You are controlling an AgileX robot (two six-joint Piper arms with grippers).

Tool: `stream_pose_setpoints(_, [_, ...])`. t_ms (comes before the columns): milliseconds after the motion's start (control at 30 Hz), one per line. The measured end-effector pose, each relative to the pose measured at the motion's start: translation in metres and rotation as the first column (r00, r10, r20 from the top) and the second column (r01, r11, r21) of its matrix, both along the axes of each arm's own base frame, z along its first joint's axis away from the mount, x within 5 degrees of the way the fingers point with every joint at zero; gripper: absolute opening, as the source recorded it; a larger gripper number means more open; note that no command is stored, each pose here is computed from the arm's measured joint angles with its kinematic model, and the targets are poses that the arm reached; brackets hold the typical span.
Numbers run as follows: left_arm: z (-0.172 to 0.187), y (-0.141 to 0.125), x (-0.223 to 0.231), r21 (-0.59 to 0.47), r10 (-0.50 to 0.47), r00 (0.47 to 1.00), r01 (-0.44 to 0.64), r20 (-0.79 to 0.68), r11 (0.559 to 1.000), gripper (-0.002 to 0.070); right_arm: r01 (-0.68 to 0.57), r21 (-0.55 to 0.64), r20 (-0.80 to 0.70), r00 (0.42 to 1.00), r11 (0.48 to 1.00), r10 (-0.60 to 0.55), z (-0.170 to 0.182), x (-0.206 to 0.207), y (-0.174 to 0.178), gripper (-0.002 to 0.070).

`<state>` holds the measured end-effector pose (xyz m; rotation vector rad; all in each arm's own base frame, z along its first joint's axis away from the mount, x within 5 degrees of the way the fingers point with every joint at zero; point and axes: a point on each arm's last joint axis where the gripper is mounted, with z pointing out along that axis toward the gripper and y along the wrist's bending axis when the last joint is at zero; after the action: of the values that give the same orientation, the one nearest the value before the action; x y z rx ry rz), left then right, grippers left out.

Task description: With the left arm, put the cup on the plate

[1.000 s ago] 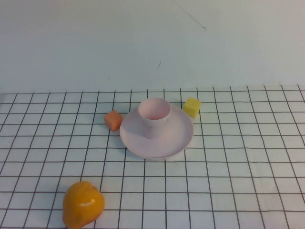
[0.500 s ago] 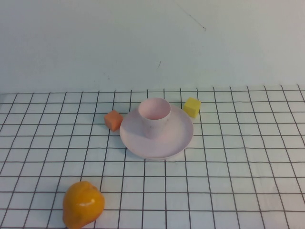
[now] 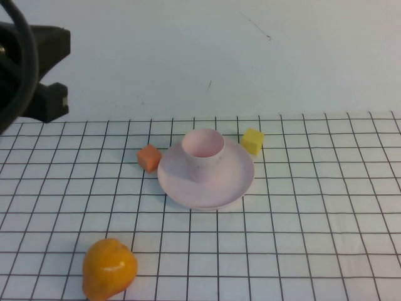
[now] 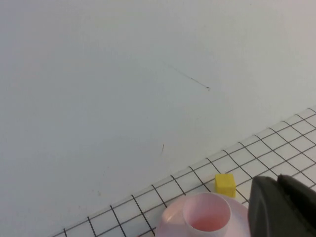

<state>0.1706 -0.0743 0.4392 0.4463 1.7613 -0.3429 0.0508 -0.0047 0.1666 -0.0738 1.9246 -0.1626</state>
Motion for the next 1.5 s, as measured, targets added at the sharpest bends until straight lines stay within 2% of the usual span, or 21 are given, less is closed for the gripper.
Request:
stream_pose_setpoints(167, [-0.007, -0.001, -0.002, 0.027, -0.019, 0.997, 0.021, -0.069, 0.999, -0.0001, 0.0, 0.0, 0.0, 1.0, 1.0, 0.0, 0.0, 0.0, 0.0, -0.0002])
stream_pose_setpoints(300, [-0.015, 0.0, -0.009, 0.09, -0.036, 0.99, 0.049, -0.133, 0.995, -0.0001, 0.0, 0.0, 0.0, 1.0, 1.0, 0.0, 0.0, 0.0, 0.0, -0.0002])
stream_pose_setpoints(433, [-0.026, 0.011, -0.032, 0.101, -0.019, 0.992, 0.032, -0.127, 0.994, -0.0001, 0.0, 0.0, 0.0, 1.0, 1.0, 0.0, 0.0, 0.0, 0.0, -0.0002])
stream_pose_setpoints(533, [-0.039, 0.024, -0.056, 0.038, 0.021, 0.998, -0.018, -0.06, 0.999, -0.0001, 0.0, 0.0, 0.0, 1.0, 1.0, 0.0, 0.0, 0.0, 0.0, -0.0002])
stream_pose_setpoints(633, [-0.061, 0.037, -0.078, -0.076, 0.099, 0.995, -0.098, 0.011, 0.992, -0.0001, 0.0, 0.0, 0.0, 1.0, 1.0, 0.0, 0.0, 0.0, 0.0, -0.0002])
stream_pose_setpoints(767, [-0.107, 0.051, -0.101, -0.248, 0.247, 0.968, -0.23, 0.041, 0.941, -0.0001, 0.0, 0.0, 0.0, 1.0, 1.0, 0.0, 0.0, 0.0, 0.0, -0.0002])
stream_pose_setpoints(867, [-0.142, 0.057, -0.117, -0.294, 0.332, 0.941, -0.302, 0.059, 0.907, -0.0001, 0.0, 0.0, 0.0, 1.0, 1.0, 0.0, 0.0, 0.0, 0.0, -0.0002])
stream_pose_setpoints(1033, [-0.199, 0.06, -0.125, -0.245, 0.387, 0.92, -0.362, 0.061, 0.899, -0.0001, 0.0, 0.0, 0.0, 1.0, 1.0, 0.0, 0.0, 0.0, 0.0, -0.0002])
stream_pose_setpoints(1200, [-0.245, 0.061, -0.118, -0.182, 0.391, 0.92, -0.391, -0.036, 0.902, -0.0001, 0.0, 0.0, 0.0, 1.0, 1.0, 0.0, 0.0, 0.0, 0.0, -0.0002])
stream_pose_setpoints(1300, [-0.259, 0.061, -0.117, -0.156, 0.389, 0.918, -0.396, -0.074, 0.905, -0.0001, 0.0, 0.0, 0.0, 1.0, 1.0, 0.0, 0.0, 0.0, 0.0, -0.0002])
stream_pose_setpoints(1500, [-0.265, 0.059, -0.119, -0.124, 0.36, 0.924, -0.375, -0.124, 0.919, -0.0001, 0.0, -0.001, 0.0, 1.0, 1.0, 0.0, 0.0, 0.0, 0.0, -0.0002])
